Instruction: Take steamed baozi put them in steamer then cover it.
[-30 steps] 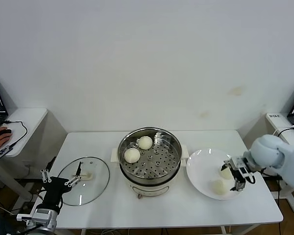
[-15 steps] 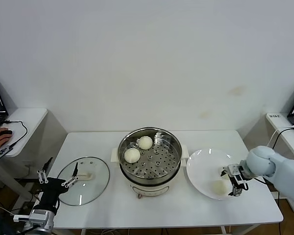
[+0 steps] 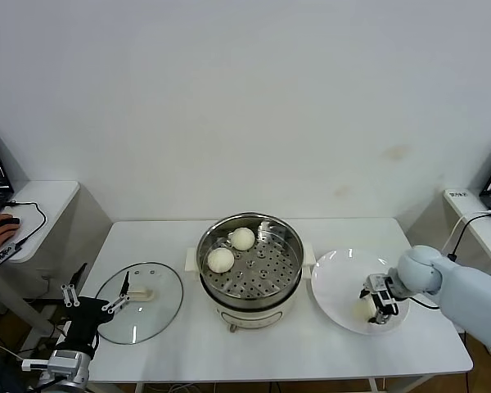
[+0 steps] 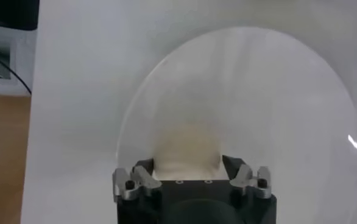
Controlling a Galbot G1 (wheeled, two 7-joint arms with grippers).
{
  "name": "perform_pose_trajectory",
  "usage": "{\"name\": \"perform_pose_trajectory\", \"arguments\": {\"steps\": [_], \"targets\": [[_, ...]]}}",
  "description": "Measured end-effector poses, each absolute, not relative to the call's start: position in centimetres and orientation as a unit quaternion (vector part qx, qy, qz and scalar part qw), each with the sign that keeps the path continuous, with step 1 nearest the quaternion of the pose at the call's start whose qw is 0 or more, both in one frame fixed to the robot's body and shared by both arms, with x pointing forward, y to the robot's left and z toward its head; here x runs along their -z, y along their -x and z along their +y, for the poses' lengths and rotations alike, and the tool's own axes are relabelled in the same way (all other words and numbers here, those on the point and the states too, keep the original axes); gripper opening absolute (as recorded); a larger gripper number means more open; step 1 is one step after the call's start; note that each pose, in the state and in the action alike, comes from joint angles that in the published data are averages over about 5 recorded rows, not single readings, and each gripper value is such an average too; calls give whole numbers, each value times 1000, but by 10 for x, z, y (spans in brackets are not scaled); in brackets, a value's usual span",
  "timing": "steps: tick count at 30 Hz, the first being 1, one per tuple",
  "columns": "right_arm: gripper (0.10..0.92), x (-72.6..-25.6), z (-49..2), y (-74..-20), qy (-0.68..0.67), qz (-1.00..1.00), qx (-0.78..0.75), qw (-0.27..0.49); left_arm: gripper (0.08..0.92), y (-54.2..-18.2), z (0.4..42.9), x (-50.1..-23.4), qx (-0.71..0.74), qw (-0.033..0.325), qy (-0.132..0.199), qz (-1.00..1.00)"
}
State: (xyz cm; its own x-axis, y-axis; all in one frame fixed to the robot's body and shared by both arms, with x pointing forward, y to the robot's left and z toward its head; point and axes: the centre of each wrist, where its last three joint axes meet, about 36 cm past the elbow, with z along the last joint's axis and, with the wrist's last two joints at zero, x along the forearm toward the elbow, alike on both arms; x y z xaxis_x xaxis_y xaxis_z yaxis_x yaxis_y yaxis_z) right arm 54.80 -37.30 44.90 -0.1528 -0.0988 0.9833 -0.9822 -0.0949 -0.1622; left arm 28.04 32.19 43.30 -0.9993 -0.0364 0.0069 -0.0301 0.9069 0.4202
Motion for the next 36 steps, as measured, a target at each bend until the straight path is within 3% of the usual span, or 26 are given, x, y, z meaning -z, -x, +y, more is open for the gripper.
{"name": "perform_pose_trajectory", "arguments": {"steps": [5, 13, 26, 36], "targets": [[581, -452, -374, -551, -507, -534, -536, 414, 823, -280, 321, -435, 215, 5, -17, -977], [587, -478, -378, -560, -503, -536, -535, 416, 823, -281, 321, -435, 214, 4, -16, -977], [594, -584, -367, -587, -488, -561, -559, 366, 823, -284, 319, -435, 212, 1, -11, -977], [592, -666, -299, -601, -498, -562, -595, 286, 823, -284, 318, -437, 211, -2, -12, -977]]}}
